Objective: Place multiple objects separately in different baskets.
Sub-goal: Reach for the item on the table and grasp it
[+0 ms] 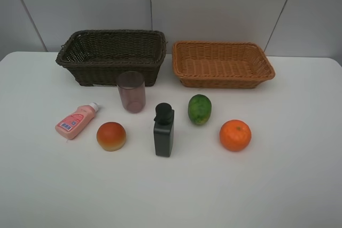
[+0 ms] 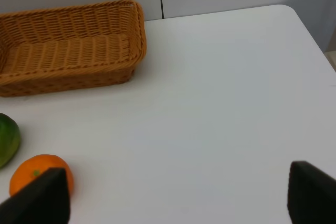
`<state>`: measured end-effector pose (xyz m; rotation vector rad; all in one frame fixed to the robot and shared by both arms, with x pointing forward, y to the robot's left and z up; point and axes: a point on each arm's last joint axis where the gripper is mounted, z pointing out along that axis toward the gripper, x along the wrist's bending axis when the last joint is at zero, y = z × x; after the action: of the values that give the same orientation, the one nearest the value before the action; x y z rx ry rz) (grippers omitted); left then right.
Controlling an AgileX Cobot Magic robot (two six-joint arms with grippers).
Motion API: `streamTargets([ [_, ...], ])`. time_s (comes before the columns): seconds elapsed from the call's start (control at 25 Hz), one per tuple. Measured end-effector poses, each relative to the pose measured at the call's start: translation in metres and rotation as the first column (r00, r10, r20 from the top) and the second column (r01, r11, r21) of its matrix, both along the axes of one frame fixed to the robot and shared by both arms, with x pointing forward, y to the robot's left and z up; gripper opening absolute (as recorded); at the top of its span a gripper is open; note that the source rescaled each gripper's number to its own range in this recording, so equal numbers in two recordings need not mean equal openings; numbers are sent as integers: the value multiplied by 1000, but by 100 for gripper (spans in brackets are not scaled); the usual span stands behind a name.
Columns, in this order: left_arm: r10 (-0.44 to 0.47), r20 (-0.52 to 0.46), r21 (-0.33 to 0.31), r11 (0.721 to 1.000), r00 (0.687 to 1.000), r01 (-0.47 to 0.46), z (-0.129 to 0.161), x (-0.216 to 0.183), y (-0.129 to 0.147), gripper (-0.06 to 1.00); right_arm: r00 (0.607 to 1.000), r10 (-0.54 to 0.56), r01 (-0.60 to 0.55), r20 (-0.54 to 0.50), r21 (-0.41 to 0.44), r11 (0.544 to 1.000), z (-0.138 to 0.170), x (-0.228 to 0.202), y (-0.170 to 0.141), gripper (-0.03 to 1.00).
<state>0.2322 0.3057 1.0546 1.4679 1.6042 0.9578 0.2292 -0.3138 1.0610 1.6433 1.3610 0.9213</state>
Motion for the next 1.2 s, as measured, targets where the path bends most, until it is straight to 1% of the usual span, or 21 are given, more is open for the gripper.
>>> streamTargets([
  [0.16, 1, 0, 1, 1000, 1000, -1, 0, 0, 0, 100, 1000, 0, 0, 0, 0, 1000, 0, 0, 0, 75],
  [0.32, 14, 0, 21, 1000, 1000, -14, 0, 0, 2, 100, 1000, 0, 0, 0, 0, 1000, 0, 0, 0, 75],
  [0.8, 17, 0, 25, 1000, 1000, -17, 0, 0, 2, 100, 1000, 0, 0, 0, 0, 1000, 0, 0, 0, 75],
  [0.88, 11, -2, 17, 1000, 1000, -11, 0, 0, 2, 100, 1000, 0, 0, 0, 0, 1000, 0, 0, 0, 75],
  [0.96, -2, -21, -2, 1000, 1000, 2, 0, 3, 0, 100, 1000, 0, 0, 0, 0, 1000, 0, 0, 0, 75],
  [1.04, -16, -65, -23, 1000, 998, 15, 0, 10, -2, 100, 1000, 0, 0, 0, 0, 1000, 0, 0, 0, 75],
  [1.2, -31, -158, -13, 999, 987, 29, 11, 29, -3, 100, 1000, 0, 0, 0, 0, 1000, 0, 0, 0, 75],
])
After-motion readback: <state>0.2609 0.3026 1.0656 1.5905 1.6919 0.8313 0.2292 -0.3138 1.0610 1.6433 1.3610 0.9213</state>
